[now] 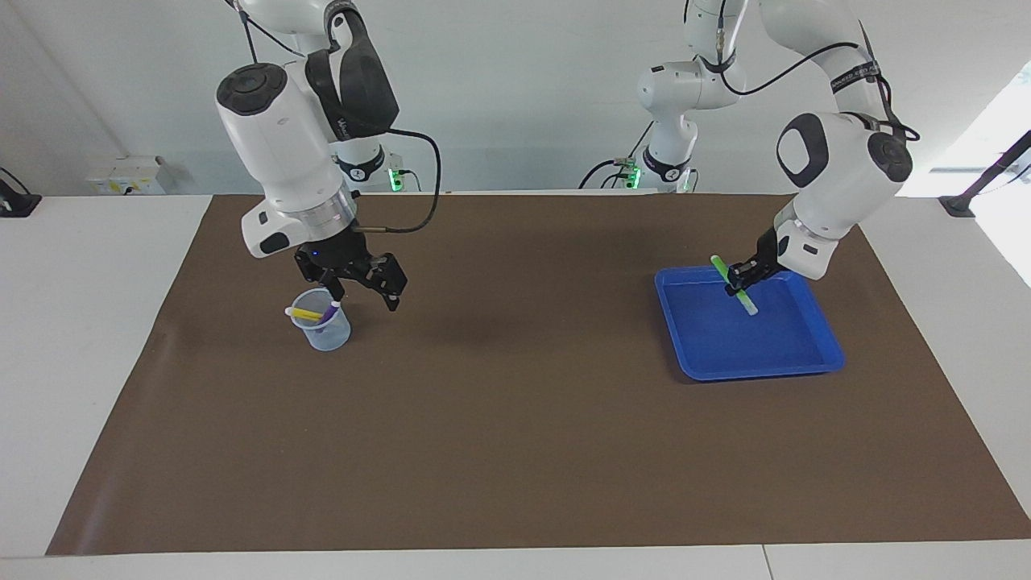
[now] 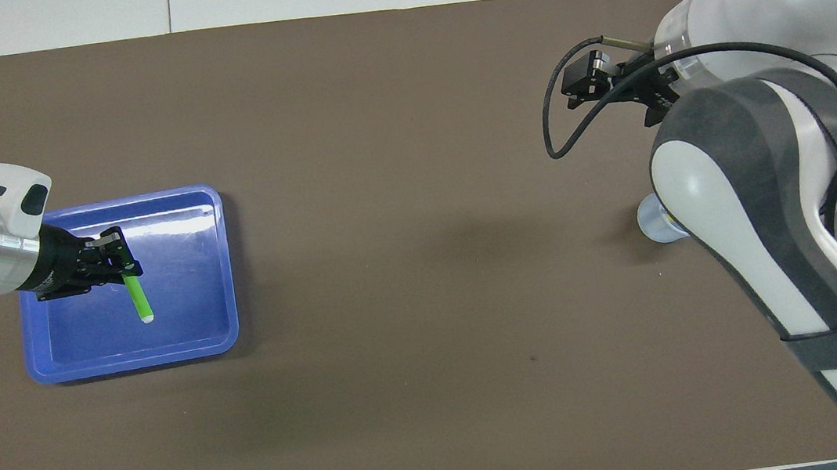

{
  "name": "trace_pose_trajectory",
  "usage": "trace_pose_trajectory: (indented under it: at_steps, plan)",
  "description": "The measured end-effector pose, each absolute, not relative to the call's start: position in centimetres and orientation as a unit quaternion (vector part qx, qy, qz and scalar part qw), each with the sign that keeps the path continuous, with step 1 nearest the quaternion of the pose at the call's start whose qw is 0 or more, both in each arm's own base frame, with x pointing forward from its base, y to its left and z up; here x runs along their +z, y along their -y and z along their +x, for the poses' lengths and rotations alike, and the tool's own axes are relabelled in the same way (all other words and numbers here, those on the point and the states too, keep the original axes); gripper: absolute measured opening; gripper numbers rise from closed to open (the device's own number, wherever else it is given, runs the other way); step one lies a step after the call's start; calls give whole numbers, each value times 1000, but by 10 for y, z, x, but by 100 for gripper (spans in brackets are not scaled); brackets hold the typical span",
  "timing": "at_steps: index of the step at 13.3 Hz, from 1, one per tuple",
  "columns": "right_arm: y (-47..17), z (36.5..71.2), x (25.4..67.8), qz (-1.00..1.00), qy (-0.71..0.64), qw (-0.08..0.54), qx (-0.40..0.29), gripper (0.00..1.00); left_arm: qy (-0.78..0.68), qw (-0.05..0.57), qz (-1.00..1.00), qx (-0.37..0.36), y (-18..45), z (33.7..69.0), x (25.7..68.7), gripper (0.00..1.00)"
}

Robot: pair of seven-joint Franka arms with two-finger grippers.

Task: Right arm passes pens to left for tray arrangement
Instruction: 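Place the green pen in the tray while the right gripper returns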

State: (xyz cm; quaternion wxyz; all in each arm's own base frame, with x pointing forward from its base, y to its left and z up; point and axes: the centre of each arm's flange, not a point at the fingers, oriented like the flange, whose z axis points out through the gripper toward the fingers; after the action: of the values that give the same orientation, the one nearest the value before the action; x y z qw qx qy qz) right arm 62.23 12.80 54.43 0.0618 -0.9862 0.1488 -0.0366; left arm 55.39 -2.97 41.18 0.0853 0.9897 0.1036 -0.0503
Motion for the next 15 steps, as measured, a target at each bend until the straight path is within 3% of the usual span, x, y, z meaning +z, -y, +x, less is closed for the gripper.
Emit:
trace_pose_trajectory:
  at_steps: [6,15]
  plan:
    - [-91,614,568,-992,-107,41,-46,100,7,41,998,-54,46,577,339,19]
    - [-40,603,578,-997,-66,-5,-25,100,27,34,997,-64,52,574,329,19]
